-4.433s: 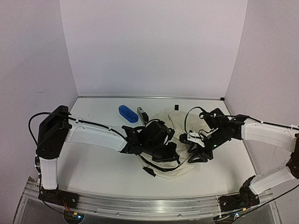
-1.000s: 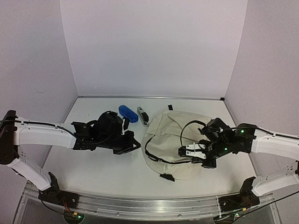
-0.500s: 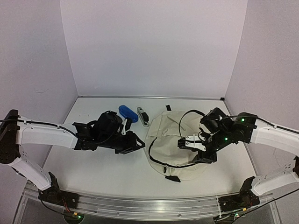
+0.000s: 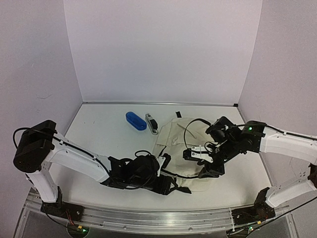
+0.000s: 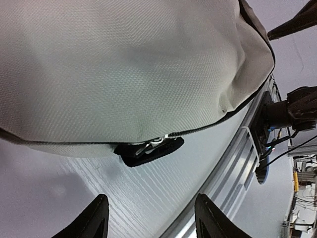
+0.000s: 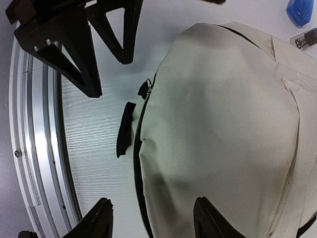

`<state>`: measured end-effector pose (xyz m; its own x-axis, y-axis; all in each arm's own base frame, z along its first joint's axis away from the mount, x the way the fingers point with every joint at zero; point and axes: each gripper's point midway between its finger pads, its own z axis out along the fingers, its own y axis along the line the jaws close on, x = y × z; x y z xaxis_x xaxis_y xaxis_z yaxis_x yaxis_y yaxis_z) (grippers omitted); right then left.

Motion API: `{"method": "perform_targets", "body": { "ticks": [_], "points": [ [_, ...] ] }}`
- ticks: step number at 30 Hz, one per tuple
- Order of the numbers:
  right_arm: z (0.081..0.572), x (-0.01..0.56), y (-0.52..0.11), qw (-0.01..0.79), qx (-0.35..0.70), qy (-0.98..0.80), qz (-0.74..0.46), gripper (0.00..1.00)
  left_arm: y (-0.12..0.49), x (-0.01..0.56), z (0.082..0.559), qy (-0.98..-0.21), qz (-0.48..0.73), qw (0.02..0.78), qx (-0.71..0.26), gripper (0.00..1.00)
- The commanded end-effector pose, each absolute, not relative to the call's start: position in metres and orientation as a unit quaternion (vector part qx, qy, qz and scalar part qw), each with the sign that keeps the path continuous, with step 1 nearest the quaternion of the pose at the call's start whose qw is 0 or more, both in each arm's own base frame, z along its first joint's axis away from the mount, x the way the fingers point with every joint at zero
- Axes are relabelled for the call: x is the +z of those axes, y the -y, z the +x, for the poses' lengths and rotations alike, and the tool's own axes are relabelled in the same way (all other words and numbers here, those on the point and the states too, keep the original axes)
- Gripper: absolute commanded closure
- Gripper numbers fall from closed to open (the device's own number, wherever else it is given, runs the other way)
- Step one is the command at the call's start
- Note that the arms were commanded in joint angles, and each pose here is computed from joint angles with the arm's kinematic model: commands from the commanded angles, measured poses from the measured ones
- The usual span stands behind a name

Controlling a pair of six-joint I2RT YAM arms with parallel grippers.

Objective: Pack the student bag
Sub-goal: Zip the student bag at the center of the board.

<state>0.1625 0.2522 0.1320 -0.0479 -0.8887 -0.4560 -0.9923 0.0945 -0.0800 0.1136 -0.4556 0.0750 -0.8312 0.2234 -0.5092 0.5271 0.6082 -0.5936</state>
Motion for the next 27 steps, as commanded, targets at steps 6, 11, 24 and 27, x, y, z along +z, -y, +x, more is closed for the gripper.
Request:
{"method": "perform_targets", "body": {
  "ticks": [6,11,24,27],
  "points": [
    [0.165,0.137,-0.259,0.210,0.136,-0.716,-0.652,0.45,0.471,0.100,0.143,-0.825,0.229,0.356,-0.374,0.41],
    [0.166,0.135,-0.258,0.208,0.133,-0.718,-0.651,0.45,0.478,0.101,0.141,-0.801,0.267,0.379,-0.379,0.46],
    [0.171,0.138,-0.264,0.210,0.132,-0.720,-0.648,0.44,0.482,0.079,0.141,-0.805,0.269,0.371,-0.377,0.58],
    [0.171,0.138,-0.265,0.208,0.134,-0.720,-0.648,0.44,0.476,0.070,0.142,-0.811,0.254,0.370,-0.374,0.60]
  ]
}}
